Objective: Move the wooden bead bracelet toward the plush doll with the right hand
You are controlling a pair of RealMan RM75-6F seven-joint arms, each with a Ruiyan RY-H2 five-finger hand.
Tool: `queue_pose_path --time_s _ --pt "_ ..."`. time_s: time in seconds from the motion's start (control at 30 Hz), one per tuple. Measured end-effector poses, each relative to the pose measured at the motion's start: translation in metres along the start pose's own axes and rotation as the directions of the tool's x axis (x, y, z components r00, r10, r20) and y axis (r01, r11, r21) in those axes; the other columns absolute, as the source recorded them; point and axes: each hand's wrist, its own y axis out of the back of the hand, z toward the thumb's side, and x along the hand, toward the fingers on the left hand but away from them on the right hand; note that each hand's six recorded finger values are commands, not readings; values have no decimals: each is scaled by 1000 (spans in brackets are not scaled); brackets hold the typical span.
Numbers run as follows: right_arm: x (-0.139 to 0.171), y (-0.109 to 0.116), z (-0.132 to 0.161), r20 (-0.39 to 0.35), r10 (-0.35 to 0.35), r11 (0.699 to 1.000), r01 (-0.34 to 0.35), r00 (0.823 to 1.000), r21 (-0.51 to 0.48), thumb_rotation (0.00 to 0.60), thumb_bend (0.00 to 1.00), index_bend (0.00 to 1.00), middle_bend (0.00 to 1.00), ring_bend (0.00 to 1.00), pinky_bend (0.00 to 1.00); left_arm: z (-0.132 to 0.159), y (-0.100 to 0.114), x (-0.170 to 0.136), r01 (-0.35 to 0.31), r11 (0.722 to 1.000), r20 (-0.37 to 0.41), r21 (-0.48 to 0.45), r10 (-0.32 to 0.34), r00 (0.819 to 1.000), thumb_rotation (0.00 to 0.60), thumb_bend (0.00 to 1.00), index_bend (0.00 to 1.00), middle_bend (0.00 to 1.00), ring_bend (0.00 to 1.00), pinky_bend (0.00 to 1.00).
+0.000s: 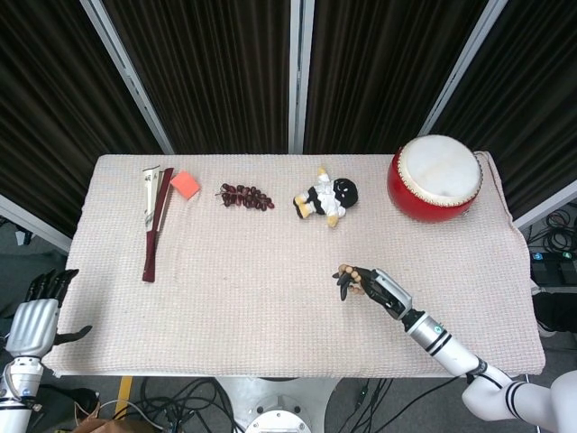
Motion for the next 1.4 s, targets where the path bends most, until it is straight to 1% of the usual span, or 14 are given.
queue_pose_path --time_s 0.1,0.27,0.37,0.5,0.6,0.77,0.83,0.93,1.03,1.17,1.4 --pt "2 0 1 -6 -1 1000 1 1000 11 250 982 429 560 208 0 0 0 0 0 1000 -1 -2 0 1000 600 0 109 102 0 14" --pt "4 2 2 -13 -7 1000 7 1000 17 255 980 439 565 211 0 -1 -1 -1 0 1000 -1 -5 0 1000 600 0 109 102 0 14" --pt "7 2 3 -16 -8 1000 9 1000 21 278 979 460 577 221 0 -1 -1 -1 -1 1000 -1 -6 1 1000 600 0 109 103 0 14" --pt "9 4 3 -16 -11 999 12 1000 39 286 981 476 584 226 0 -1 -1 -1 -2 1000 -2 -7 2 1000 600 0 109 102 0 14" --pt "12 6 3 -17 -16 999 17 1000 51 294 998 478 584 227 0 -1 -1 -1 -2 1000 0 -7 2 1000 600 0 109 102 0 14" --pt "14 8 4 -20 -19 998 20 1000 64 308 1000 478 582 227 0 -1 -1 -1 -3 1000 1 -8 3 1000 600 0 109 103 0 14" --pt "15 9 5 -20 -18 997 20 1000 69 326 1000 478 578 227 0 -1 -1 -1 -4 1000 1 -8 4 1000 600 0 109 102 0 14" --pt "16 11 6 -19 -16 997 18 1000 76 369 1000 478 571 227 0 -1 -1 -1 -4 1000 1 -8 4 1000 600 0 109 102 0 14" --pt "17 12 7 -21 -15 997 16 1000 79 394 1000 479 567 227 0 0 -1 -1 -4 1000 3 -7 4 1000 600 0 109 102 0 14" --pt "19 13 8 -23 -9 997 11 1000 81 493 1000 484 562 226 0 0 -1 -1 -4 1000 4 -5 4 1000 600 0 109 102 0 14" --pt "20 16 11 -27 -4 996 7 1000 87 573 1000 447 553 218 0 1 -2 -1 -2 1000 6 -5 2 1000 600 0 110 102 0 14"
